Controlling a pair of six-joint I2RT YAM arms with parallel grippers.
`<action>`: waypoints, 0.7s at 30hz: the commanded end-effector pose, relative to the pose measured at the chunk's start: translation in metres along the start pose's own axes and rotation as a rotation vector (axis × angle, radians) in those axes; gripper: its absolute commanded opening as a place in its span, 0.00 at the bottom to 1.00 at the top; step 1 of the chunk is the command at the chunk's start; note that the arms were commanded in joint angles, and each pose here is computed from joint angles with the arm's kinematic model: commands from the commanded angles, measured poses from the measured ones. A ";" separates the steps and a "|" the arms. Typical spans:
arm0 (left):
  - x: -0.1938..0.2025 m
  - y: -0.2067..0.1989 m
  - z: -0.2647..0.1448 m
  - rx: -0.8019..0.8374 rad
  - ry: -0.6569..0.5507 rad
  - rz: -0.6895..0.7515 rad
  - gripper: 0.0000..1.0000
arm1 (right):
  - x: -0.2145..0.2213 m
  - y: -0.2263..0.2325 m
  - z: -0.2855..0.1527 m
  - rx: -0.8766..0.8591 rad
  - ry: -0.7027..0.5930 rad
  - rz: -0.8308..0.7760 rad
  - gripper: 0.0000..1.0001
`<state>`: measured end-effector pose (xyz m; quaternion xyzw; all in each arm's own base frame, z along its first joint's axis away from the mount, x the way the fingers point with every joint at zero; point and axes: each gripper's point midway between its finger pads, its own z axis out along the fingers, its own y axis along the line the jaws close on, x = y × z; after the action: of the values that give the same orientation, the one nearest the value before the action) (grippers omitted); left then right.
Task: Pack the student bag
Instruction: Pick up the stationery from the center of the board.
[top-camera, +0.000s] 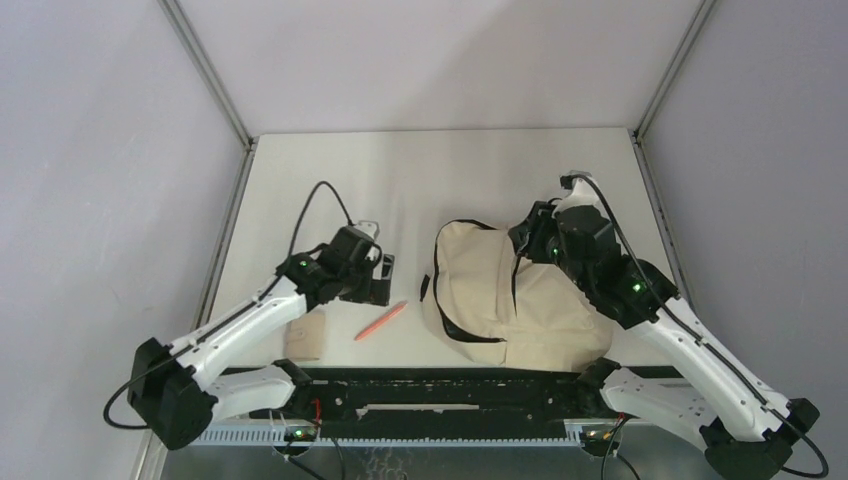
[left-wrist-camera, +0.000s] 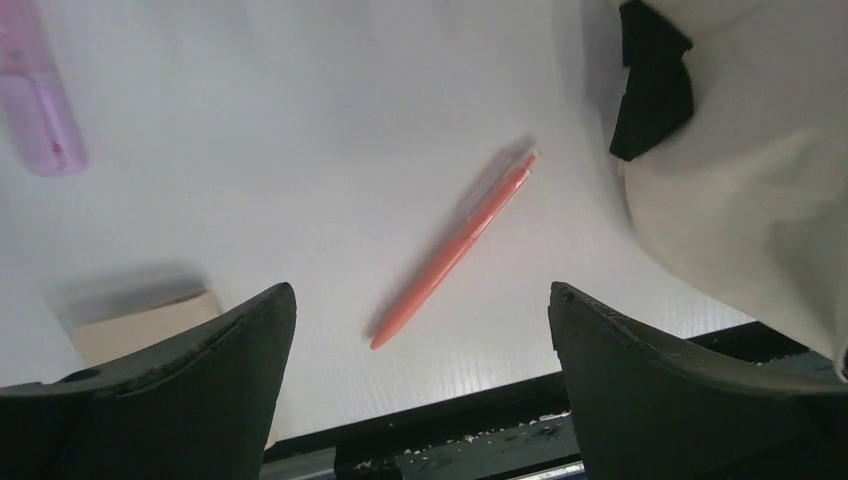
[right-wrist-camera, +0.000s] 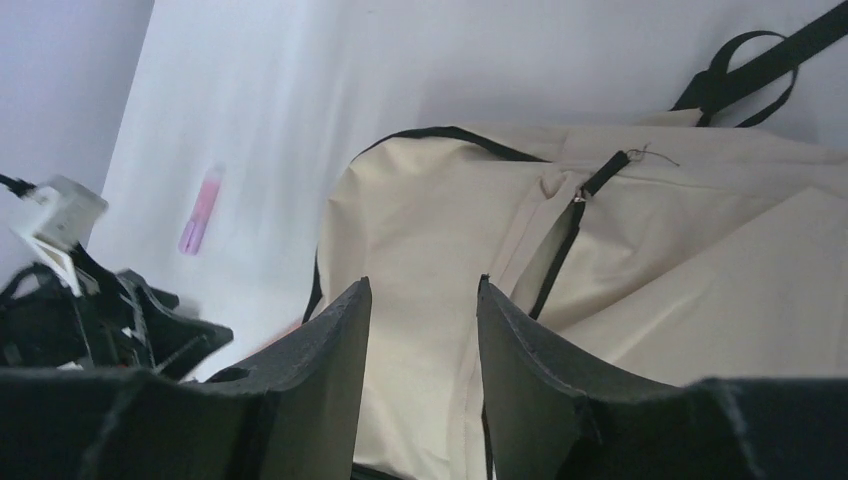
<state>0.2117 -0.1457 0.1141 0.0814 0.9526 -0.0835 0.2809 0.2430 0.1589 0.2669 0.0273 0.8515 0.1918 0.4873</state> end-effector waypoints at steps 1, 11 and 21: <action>0.023 -0.004 0.018 -0.072 0.074 0.033 1.00 | -0.014 -0.004 0.002 0.015 -0.036 0.001 0.51; 0.055 -0.026 0.068 -0.063 0.245 0.077 0.80 | -0.003 -0.018 0.007 0.062 0.019 0.028 0.51; 0.092 -0.017 0.092 -0.121 0.383 0.096 0.52 | -0.001 -0.025 0.005 0.072 0.016 0.054 0.51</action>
<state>0.1856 -0.1785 0.0105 0.1262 0.9844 -0.0193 0.1209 0.2518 0.1376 0.2510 0.0597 0.8671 0.1632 0.4669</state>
